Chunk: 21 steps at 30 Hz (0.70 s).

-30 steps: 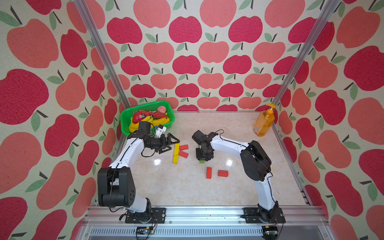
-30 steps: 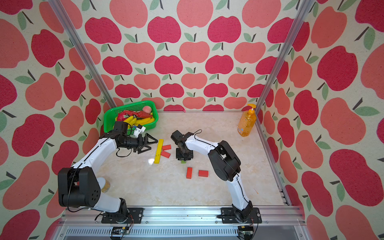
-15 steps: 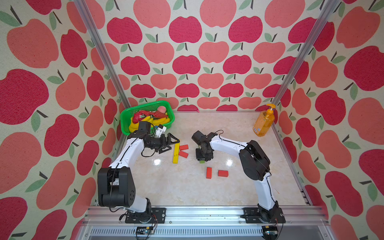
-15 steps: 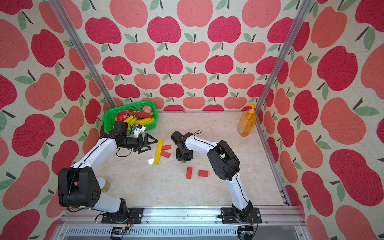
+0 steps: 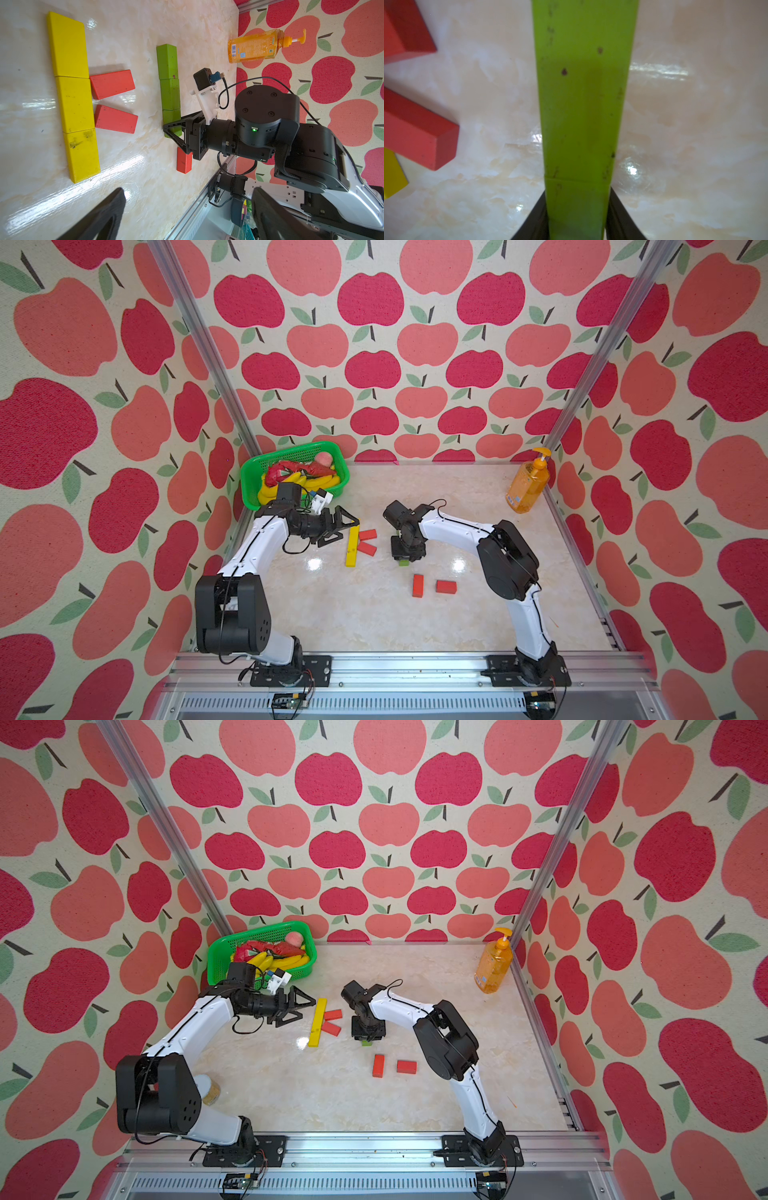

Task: Assemble the letter k with building blocks
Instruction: Assemble the building block at the center of the board.

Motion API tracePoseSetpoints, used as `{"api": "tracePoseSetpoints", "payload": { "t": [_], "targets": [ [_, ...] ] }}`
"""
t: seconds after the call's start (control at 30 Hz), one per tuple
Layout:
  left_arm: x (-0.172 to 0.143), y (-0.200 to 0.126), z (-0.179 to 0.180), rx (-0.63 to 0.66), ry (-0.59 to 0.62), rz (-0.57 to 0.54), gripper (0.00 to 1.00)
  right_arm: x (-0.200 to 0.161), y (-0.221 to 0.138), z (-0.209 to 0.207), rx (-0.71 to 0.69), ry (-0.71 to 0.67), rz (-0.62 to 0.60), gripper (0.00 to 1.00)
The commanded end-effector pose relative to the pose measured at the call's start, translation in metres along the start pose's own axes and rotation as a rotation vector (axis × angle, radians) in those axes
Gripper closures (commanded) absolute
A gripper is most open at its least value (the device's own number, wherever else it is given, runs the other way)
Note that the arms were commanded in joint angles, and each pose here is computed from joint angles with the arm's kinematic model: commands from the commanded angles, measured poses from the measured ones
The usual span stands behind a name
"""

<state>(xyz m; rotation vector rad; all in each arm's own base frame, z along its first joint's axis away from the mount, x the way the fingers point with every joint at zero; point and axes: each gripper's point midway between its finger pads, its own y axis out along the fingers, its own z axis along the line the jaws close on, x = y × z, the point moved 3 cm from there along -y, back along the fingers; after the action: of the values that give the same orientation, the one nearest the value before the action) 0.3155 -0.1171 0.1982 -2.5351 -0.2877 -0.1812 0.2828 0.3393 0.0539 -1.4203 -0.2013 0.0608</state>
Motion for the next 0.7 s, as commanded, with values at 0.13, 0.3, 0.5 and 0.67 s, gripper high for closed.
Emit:
{"api": "tracePoseSetpoints", "payload": {
  "t": [0.13, 0.3, 0.5, 0.67],
  "targets": [
    [-0.002, 0.004, 0.005, -0.024, -0.026, 0.017, 0.02, 0.004, 0.001, -0.005, -0.034, 0.001, -0.007, 0.56],
    [-0.002, 0.004, 0.005, -0.025, -0.024, 0.016, 0.02, 0.012, -0.016, 0.000, -0.001, -0.019, -0.078, 0.39],
    [-0.002, 0.004, 0.006, -0.021, -0.023, 0.016, 0.02, 0.015, -0.026, 0.002, -0.002, -0.045, -0.109, 0.28],
    [-0.002, 0.005, 0.007, -0.018, -0.026, 0.019, 0.02, 0.018, -0.044, 0.007, -0.004, -0.075, -0.168, 0.26]
  ]
}}
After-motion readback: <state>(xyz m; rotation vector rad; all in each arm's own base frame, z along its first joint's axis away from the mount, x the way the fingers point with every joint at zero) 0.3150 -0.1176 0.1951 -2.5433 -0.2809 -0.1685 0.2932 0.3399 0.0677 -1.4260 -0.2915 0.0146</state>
